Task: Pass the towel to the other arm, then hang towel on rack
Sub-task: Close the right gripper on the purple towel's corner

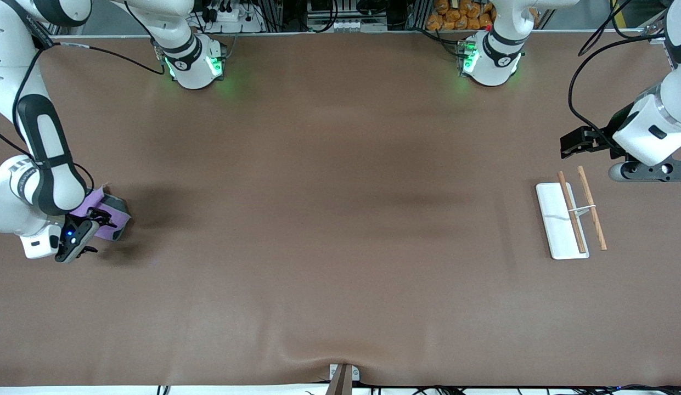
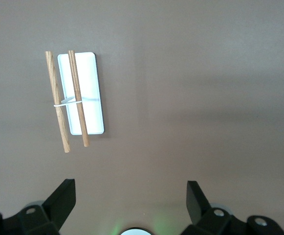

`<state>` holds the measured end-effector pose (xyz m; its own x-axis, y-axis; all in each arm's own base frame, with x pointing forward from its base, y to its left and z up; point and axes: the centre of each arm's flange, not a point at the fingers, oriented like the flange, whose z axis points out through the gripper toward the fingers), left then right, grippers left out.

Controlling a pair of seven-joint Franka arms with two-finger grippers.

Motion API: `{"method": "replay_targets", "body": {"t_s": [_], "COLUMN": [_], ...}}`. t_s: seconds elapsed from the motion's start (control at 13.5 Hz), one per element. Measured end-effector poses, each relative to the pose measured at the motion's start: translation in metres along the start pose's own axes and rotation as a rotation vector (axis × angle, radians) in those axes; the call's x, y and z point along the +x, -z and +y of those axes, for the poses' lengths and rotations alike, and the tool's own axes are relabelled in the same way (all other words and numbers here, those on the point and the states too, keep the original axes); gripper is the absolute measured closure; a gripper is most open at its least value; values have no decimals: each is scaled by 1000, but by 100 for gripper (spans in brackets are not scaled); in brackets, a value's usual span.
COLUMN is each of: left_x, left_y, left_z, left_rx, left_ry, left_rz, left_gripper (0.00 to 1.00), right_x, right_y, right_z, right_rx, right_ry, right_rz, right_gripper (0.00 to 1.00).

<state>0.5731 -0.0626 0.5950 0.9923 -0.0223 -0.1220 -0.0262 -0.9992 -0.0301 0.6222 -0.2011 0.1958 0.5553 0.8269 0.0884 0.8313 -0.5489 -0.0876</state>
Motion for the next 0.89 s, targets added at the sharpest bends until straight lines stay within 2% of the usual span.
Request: {"method": "replay_targets", "body": {"t_s": [0.67,0.81,0.89], "left_x": [1,1,1], "left_y": [-3,-3,-3], "left_z": [0,0,0], "left_rx": [1,1,0], "left_ry": [0,0,0], "left_rz": [-7,-6,-5], "left_gripper": [0,0,0], "right_x": [-4,-5,-5], "right_y": [-18,-20,-20], "right_z": [-4,-4,-5], "right_rx": [6,5,5], "right_ry": [8,20,23], "right_rz": [-4,-5,-5], "right_gripper": [16,35,48]}}
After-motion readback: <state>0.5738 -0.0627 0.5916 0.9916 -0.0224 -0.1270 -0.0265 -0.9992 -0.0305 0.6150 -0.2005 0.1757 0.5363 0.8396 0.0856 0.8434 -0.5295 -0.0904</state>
